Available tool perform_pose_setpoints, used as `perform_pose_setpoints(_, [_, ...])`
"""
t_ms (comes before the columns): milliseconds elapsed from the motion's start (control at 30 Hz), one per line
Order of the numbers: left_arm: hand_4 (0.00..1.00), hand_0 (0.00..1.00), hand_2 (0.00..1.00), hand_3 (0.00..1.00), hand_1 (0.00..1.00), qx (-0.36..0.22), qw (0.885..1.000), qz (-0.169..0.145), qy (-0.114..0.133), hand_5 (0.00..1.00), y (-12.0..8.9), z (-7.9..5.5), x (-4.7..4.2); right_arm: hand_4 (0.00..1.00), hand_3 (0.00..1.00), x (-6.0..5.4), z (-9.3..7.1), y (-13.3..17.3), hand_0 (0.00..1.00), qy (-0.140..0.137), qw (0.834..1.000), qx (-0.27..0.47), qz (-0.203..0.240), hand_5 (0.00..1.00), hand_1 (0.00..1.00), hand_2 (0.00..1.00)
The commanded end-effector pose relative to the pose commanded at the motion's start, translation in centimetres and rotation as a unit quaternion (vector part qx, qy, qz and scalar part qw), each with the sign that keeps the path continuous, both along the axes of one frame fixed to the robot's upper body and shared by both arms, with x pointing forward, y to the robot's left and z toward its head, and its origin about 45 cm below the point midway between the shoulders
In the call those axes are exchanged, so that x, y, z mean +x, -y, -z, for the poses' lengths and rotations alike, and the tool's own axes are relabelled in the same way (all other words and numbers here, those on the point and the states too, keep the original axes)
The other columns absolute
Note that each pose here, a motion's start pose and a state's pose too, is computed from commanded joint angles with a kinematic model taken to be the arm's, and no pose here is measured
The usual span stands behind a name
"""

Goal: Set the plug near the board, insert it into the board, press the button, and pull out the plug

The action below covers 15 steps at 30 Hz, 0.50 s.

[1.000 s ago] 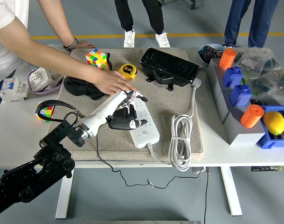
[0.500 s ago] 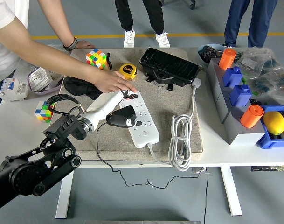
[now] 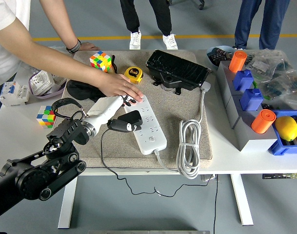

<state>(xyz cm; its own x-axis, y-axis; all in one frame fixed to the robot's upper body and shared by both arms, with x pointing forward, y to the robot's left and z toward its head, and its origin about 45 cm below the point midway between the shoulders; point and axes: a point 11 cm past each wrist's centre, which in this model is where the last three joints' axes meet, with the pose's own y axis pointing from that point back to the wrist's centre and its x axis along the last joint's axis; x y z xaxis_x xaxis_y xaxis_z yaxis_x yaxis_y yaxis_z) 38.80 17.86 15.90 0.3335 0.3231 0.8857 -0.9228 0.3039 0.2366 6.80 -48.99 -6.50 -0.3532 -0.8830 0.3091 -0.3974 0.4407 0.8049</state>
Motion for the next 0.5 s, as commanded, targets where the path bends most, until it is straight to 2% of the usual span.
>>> perform_pose_setpoints(167, [0.998, 0.532, 0.606, 0.701, 0.597, 0.009, 1.0, 0.002, 0.002, 0.429, -0.15, 0.4, 0.05, 0.758, 0.546, -0.04, -0.04, 0.09, 0.605, 0.0, 1.0, -0.001, 0.0, 0.236, 0.607, 0.559])
perform_pose_setpoints(200, [0.998, 0.494, 0.563, 0.651, 0.577, 0.009, 1.0, 0.002, 0.002, 0.414, -0.17, 0.48, 0.04, 0.759, 0.546, -0.05, -0.05, 0.1, 0.606, 0.0, 1.0, -0.001, 0.0, 0.236, 0.607, 0.559])
perform_pose_setpoints(367, [0.998, 0.494, 0.563, 0.651, 0.577, 0.008, 1.0, 0.0, 0.001, 0.414, -0.15, 0.8, 0.03, 0.759, 0.546, -0.18, -0.03, 0.1, 0.606, -0.002, 1.0, -0.001, -0.001, 0.236, 0.607, 0.559])
perform_pose_setpoints(400, [0.975, 0.462, 0.532, 0.611, 0.554, 0.008, 1.0, 0.001, 0.002, 0.386, -0.12, 0.83, 0.04, 0.757, 0.546, -0.18, -0.01, 0.07, 0.605, -0.002, 1.0, -0.001, -0.001, 0.236, 0.607, 0.559])
perform_pose_setpoints(500, [0.975, 0.462, 0.532, 0.611, 0.554, 0.01, 1.0, 0.0, 0.001, 0.386, -0.11, 1.01, 0.08, 0.757, 0.546, -0.17, 0.0, 0.03, 0.605, -0.002, 1.0, -0.001, -0.001, 0.236, 0.607, 0.559])
